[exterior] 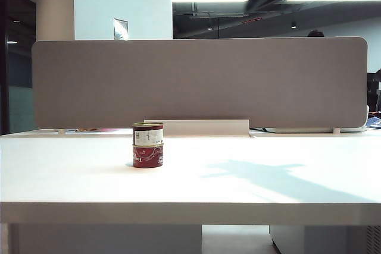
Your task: Stack a can of tomatoes on the right onto the can of tomatoes on the left.
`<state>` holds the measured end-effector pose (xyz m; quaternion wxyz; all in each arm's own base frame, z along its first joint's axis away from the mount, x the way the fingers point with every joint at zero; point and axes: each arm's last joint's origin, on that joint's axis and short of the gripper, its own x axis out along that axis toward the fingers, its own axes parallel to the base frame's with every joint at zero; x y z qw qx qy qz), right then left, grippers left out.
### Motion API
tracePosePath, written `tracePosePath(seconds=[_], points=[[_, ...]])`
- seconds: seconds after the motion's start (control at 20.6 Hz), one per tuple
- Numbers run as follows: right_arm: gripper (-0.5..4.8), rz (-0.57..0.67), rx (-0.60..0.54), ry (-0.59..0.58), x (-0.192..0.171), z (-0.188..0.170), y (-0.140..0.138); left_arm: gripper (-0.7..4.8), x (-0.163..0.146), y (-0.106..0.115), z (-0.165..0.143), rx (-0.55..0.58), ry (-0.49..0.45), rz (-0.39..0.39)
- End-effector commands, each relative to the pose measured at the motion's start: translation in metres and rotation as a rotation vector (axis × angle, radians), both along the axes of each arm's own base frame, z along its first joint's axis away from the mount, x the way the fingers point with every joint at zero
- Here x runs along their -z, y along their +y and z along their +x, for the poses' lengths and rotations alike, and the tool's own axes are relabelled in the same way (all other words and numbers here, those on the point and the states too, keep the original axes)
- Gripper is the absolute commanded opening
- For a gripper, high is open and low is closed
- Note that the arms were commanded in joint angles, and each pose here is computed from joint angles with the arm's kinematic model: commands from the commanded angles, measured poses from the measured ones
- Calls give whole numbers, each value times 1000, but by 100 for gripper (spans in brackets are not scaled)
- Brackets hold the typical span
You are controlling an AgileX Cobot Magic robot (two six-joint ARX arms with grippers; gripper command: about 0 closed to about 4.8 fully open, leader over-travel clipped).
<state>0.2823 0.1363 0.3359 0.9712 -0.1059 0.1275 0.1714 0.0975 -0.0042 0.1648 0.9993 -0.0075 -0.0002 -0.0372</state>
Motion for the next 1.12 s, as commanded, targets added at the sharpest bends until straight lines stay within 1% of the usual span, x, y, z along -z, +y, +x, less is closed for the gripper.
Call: tracePosePath(seconds=[0.05, 0.15, 0.19, 0.34, 0.49, 0.58, 0.63, 0.68, 0.73, 0.87, 1.12], points=[[-2, 32, 70, -5, 13, -34, -33, -6, -2, 0, 0, 3, -12, 3], [-2, 60, 108, -6, 22, -49, -46, -6, -2, 0, 0, 3, -12, 3], [-2, 80, 151, -7, 30, -62, -56, -6, -2, 0, 0, 3, -12, 3], [-2, 129, 205, -11, 49, -92, -76, -6, -2, 0, 0, 3, -11, 3], [-1, 150, 291, -47, 66, -120, -89, -6, -2, 0, 0, 3, -12, 3], [-1, 159, 321, -63, 74, -131, -93, -6, -2, 0, 0, 3, -12, 3], [-1, 191, 384, -77, 86, -142, -99, -6, -2, 0, 0, 3, -11, 3], [-1, 200, 406, -82, 90, -145, -100, -6, -2, 0, 0, 3, -12, 3], [-1, 225, 444, -91, 105, -154, -104, -6, -2, 0, 0, 3, -11, 3], [-1, 254, 444, -110, 132, -170, -110, -6, -2, 0, 0, 3, -11, 3], [-1, 283, 429, -149, 153, -184, -114, -6, -2, 0, 0, 3, -11, 3]])
